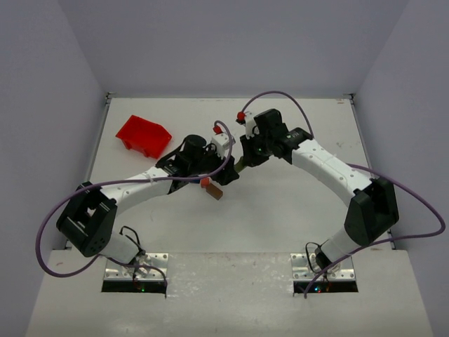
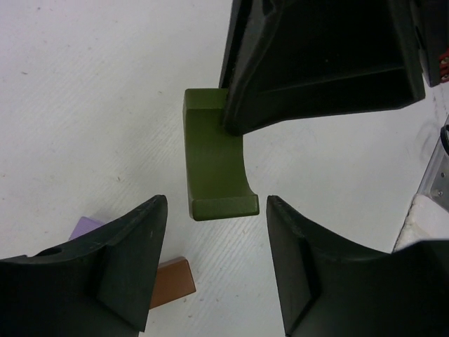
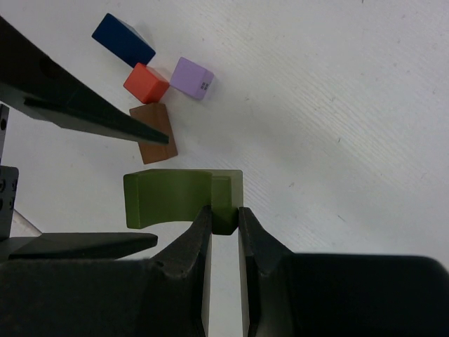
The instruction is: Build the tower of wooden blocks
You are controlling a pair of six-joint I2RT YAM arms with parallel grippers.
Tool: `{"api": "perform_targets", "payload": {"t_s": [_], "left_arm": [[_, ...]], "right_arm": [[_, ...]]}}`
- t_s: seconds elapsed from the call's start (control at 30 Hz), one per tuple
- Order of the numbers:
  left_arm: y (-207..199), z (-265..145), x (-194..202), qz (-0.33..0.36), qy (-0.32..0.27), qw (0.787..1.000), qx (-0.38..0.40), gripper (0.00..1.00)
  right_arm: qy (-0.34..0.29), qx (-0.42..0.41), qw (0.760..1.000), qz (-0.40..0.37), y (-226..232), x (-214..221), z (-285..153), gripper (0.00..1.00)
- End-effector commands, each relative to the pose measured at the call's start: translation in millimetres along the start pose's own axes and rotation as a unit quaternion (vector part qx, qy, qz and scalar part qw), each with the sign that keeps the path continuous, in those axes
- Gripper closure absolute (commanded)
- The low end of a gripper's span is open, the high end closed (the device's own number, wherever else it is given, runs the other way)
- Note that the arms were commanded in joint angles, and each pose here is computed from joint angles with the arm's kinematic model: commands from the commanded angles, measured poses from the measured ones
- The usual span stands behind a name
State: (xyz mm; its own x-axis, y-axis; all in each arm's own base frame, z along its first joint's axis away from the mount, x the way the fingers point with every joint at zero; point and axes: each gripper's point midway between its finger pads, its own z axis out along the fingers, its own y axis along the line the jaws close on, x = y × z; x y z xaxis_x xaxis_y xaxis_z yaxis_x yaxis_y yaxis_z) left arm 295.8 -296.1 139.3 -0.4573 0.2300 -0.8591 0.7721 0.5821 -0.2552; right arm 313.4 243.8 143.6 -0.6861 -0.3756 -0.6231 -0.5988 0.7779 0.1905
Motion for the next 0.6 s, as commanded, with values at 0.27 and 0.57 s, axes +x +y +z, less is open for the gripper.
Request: {"api": "perform_targets", "payload": {"t_s": [0.27,0.57], "left_arm": [[-18.6,2.8,-25.9,0.041,-0.036,0.998,0.022,0.55],[-19.2,4.2,-32.2,0.04,-0.04,0.998,0.02,0.72]], "right_arm": [[-0.021,-0.001,1.0,-0.007,4.2,-13.7,-11.5,1.0],[-0.015,0.0,1.0,-0.01,3.5,-12.6,-10.5,1.0]]}}
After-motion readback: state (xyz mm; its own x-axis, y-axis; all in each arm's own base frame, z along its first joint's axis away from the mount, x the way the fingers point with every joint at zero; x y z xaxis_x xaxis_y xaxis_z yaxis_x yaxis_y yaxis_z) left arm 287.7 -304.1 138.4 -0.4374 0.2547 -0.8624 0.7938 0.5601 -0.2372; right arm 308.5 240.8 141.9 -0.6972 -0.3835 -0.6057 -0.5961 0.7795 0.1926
